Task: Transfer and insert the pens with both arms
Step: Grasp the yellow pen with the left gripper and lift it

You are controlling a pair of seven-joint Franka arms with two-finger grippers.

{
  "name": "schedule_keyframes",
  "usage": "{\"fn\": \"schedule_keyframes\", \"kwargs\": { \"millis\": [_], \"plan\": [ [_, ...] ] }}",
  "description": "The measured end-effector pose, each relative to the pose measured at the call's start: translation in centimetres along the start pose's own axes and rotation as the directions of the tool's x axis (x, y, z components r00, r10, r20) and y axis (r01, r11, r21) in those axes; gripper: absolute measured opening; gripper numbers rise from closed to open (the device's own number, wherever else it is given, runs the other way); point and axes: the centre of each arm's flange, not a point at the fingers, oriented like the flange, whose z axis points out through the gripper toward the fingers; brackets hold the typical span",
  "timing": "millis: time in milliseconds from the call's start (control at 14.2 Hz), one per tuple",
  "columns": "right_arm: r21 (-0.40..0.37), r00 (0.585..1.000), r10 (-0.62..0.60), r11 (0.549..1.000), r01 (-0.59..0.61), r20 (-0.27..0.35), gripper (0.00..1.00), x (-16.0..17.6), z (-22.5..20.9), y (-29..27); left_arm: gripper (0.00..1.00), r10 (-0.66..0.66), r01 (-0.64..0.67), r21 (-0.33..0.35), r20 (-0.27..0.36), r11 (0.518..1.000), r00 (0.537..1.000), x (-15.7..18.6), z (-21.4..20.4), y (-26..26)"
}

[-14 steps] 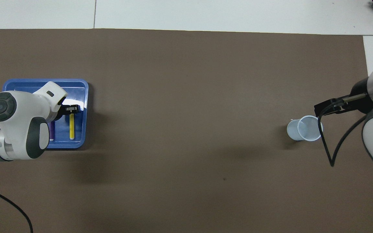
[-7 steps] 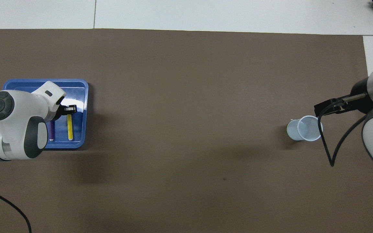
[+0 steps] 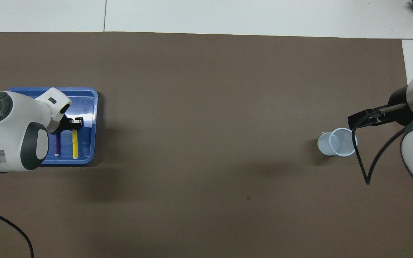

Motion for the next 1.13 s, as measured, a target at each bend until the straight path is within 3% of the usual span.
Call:
{"fn": "schedule_keyframes", "kwargs": {
  "millis": [352, 633, 915, 1126],
  "plan": [
    [0.000, 1.000, 0.000, 1.000, 0.000, 0.000, 1.00, 0.0, 0.0, 0.0, 0.17, -0.053, 0.052, 0.002, 0.047, 0.999, 0.998, 1.7, -3.3, -0.1],
    [0.000, 1.000, 0.000, 1.000, 0.000, 0.000, 1.00, 0.0, 0.0, 0.0, 0.17, -0.162, 0.165, -0.042, 0.067, 0.985, 0.984, 2.8, -7.8, 0.0],
    [0.000, 1.000, 0.000, 1.000, 0.000, 0.000, 1.00, 0.0, 0.0, 0.0, 0.17, -0.396, 0.401, -0.124, 0.064, 0.907, 0.916, 2.6, -12.7, 0.4],
    [0.000, 1.000, 0.000, 1.000, 0.000, 0.000, 1.00, 0.0, 0.0, 0.0, 0.17, -0.509, 0.515, -0.137, 0.083, 0.846, 0.857, 2.2, -14.8, 1.2]
  ]
}}
